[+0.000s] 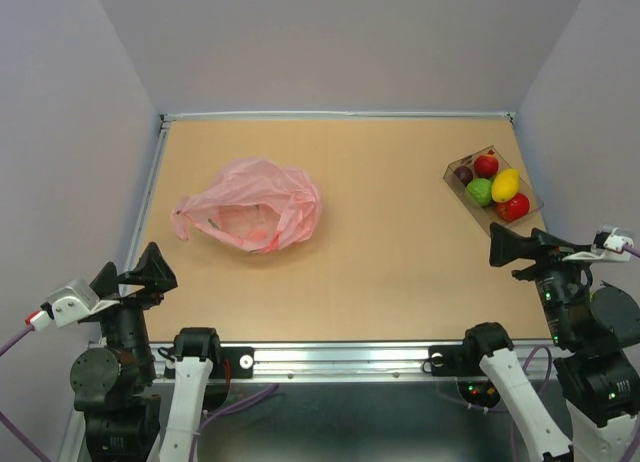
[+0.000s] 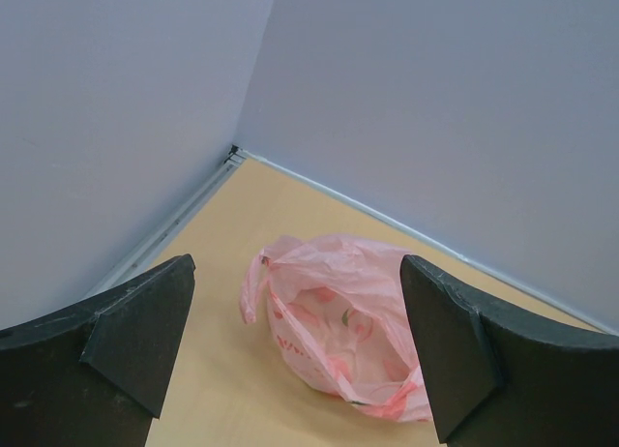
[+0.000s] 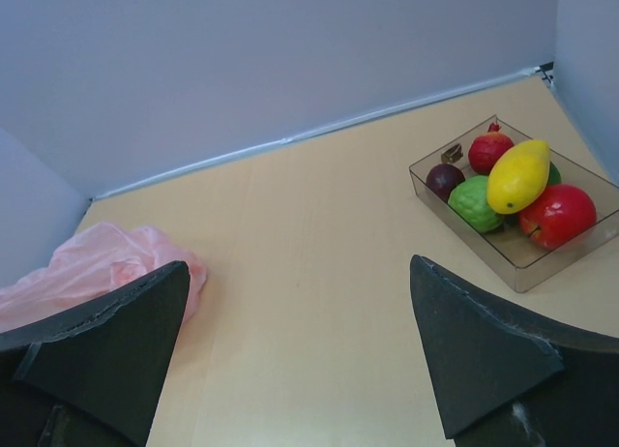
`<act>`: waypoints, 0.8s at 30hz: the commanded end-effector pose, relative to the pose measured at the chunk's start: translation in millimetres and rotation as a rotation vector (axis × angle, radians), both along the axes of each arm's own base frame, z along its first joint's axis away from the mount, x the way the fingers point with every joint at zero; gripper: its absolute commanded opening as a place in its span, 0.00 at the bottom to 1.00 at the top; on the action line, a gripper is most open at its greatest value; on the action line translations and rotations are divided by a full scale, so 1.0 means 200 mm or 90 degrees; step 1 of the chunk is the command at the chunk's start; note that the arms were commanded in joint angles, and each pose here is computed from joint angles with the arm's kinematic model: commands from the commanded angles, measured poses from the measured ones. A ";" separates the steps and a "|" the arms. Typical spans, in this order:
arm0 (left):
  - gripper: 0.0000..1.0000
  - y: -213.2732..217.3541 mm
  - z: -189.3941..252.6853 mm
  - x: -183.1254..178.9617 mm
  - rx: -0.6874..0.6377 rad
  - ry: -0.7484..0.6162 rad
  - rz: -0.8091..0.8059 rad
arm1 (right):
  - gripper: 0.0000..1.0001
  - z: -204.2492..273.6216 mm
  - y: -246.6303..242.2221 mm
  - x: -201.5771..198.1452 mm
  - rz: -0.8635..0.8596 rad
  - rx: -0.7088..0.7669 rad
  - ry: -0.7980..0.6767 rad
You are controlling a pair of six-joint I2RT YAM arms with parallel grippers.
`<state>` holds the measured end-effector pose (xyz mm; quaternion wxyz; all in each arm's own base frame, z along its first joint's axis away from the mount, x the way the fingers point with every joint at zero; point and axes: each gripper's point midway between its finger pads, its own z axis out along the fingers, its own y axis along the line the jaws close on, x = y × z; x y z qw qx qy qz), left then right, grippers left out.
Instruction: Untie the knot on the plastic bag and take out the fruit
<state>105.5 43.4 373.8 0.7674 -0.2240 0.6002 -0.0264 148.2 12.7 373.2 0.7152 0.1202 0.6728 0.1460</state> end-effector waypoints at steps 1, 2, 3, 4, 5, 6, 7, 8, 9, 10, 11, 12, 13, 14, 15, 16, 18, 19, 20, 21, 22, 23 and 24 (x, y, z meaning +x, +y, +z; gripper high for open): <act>0.99 0.02 0.05 -0.02 0.004 -0.021 0.011 | 1.00 0.02 -0.01 -0.01 -0.007 0.001 -0.013; 0.99 0.02 0.05 -0.02 0.005 -0.020 0.012 | 1.00 0.03 -0.02 -0.02 -0.008 0.002 -0.015; 0.99 0.02 0.05 -0.02 0.005 -0.019 0.012 | 1.00 0.02 -0.02 -0.02 -0.010 0.002 -0.015; 0.99 0.02 0.05 -0.02 0.005 -0.020 0.012 | 1.00 0.03 -0.02 -0.02 -0.009 0.004 -0.017; 0.99 0.02 0.05 -0.02 0.005 -0.019 0.012 | 1.00 0.03 -0.02 -0.02 -0.009 0.004 -0.019; 0.99 0.02 0.05 -0.01 0.005 -0.017 0.012 | 1.00 0.03 -0.02 -0.03 -0.008 0.005 -0.020; 0.99 0.02 0.05 -0.01 0.004 -0.017 0.012 | 1.00 0.03 -0.02 -0.03 -0.007 0.005 -0.020; 0.99 0.02 0.05 -0.01 0.004 -0.016 0.012 | 1.00 0.03 -0.02 -0.03 -0.005 0.005 -0.022; 0.99 0.02 0.05 -0.01 0.005 -0.014 0.012 | 1.00 0.03 -0.02 -0.03 -0.005 0.006 -0.022; 0.99 0.02 0.05 0.00 0.005 -0.012 0.012 | 1.00 0.03 -0.02 -0.04 -0.004 0.006 -0.023; 0.99 0.02 0.05 0.00 0.005 -0.013 0.012 | 1.00 0.03 -0.02 -0.04 -0.007 0.006 -0.023; 0.99 0.02 0.05 0.00 0.005 -0.010 0.012 | 1.00 0.03 -0.03 -0.04 -0.009 0.007 -0.023; 0.99 0.02 0.05 0.00 0.005 -0.010 0.011 | 1.00 0.03 -0.03 -0.04 -0.008 0.008 -0.024; 0.99 0.02 0.05 0.00 0.005 -0.011 0.011 | 1.00 0.03 -0.02 -0.04 -0.007 0.007 -0.024; 0.99 0.01 0.05 0.01 0.004 -0.010 0.010 | 1.00 0.04 -0.02 -0.04 -0.007 0.008 -0.026; 0.99 0.01 0.05 0.01 0.004 -0.010 0.010 | 1.00 0.04 -0.03 -0.05 -0.007 0.008 -0.028; 0.99 0.01 0.05 0.01 0.007 -0.010 0.009 | 1.00 0.04 -0.03 -0.05 -0.007 0.009 -0.030; 0.99 0.01 0.05 0.01 0.008 -0.009 0.009 | 1.00 0.04 -0.03 -0.06 -0.007 0.009 -0.033; 0.99 0.01 0.05 0.01 0.008 -0.010 0.008 | 1.00 0.04 -0.03 -0.06 -0.004 0.009 -0.033; 0.99 0.01 0.05 0.01 0.008 -0.009 0.008 | 1.00 0.04 -0.03 -0.06 -0.004 0.010 -0.035; 0.99 0.01 0.05 0.01 0.007 -0.009 0.009 | 1.00 0.04 -0.03 -0.07 -0.004 0.010 -0.038; 0.99 0.01 0.05 0.01 0.007 -0.011 0.009 | 1.00 0.05 -0.03 -0.07 -0.004 0.011 -0.039; 0.99 0.01 0.05 0.01 0.007 -0.012 0.009 | 1.00 0.05 -0.03 -0.07 -0.003 0.011 -0.040</act>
